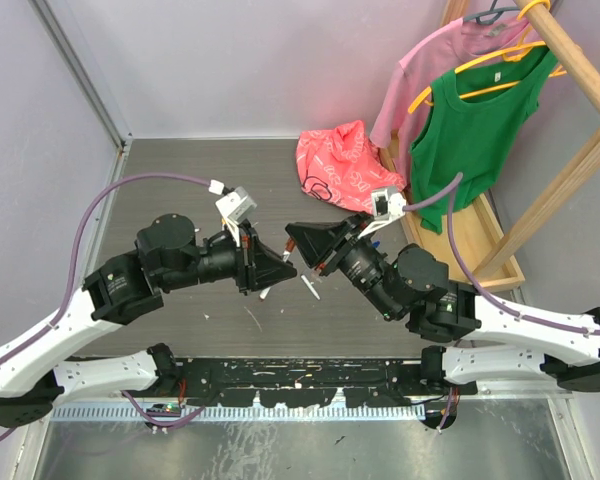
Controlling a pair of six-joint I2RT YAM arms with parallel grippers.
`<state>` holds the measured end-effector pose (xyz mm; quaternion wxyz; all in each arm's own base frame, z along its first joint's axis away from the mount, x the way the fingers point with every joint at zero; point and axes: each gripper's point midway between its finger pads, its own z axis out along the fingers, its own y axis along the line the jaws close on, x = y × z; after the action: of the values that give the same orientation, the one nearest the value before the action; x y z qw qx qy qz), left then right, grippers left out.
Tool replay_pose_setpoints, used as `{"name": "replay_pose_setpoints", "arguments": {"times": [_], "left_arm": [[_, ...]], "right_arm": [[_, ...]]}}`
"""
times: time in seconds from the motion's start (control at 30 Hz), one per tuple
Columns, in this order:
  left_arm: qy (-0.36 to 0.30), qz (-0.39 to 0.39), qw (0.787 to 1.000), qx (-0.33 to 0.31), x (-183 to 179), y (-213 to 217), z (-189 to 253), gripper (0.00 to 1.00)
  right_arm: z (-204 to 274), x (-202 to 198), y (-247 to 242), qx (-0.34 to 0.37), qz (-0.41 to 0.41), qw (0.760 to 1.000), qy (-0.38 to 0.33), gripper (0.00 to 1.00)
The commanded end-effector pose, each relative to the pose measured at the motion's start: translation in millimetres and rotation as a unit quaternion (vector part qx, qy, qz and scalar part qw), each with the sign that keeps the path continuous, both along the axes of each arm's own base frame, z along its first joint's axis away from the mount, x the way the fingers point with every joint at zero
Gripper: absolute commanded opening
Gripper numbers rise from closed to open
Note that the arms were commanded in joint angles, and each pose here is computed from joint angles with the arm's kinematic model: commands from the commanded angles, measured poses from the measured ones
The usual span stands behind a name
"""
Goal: Insert the pens into the pen caps
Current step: Press the pen cap onto the pen, then place the pen at the center of the board.
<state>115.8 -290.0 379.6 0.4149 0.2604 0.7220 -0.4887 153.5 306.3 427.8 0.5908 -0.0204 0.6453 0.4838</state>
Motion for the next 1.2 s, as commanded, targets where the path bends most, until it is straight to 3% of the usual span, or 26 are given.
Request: {"name": "replay_pose_setpoints", "arguments": {"times": [0.0, 0.2, 0.37, 0.63, 0.77, 0.93, 1.17], "left_arm": [[-0.054, 0.073, 0.988, -0.123, 32, 3, 66, 0.00], [-0.040, 0.087, 0.993, -0.069, 37, 7, 33, 0.00], [-0.031, 0.123, 0.992, -0.019, 41, 26, -4, 0.00], [0.005, 0.187, 0.978, 0.089, 53, 52, -68, 0.00], [0.025, 0.206, 0.969, 0.135, 58, 57, -98, 0.00], [0.036, 0.243, 0.956, 0.159, 67, 67, -119, 0.00], [0.064, 0.288, 0.939, 0.179, 85, 79, -143, 0.00]], "right_arm": [[-19, -21, 11, -0.106, 0.063, 0.992, -0.039, 0.24], [10, -10, -20, -0.050, 0.009, 0.998, -0.044, 0.47], [6, -5, -44, -0.044, -0.021, 0.998, -0.037, 0.54], [-61, 9, -61, -0.126, -0.086, 0.988, 0.039, 0.58], [-95, 15, -53, -0.200, -0.097, 0.973, 0.068, 0.70], [-146, 28, -35, -0.285, -0.067, 0.949, 0.113, 0.81], [-220, 52, -31, -0.301, -0.007, 0.934, 0.193, 0.95]]}}
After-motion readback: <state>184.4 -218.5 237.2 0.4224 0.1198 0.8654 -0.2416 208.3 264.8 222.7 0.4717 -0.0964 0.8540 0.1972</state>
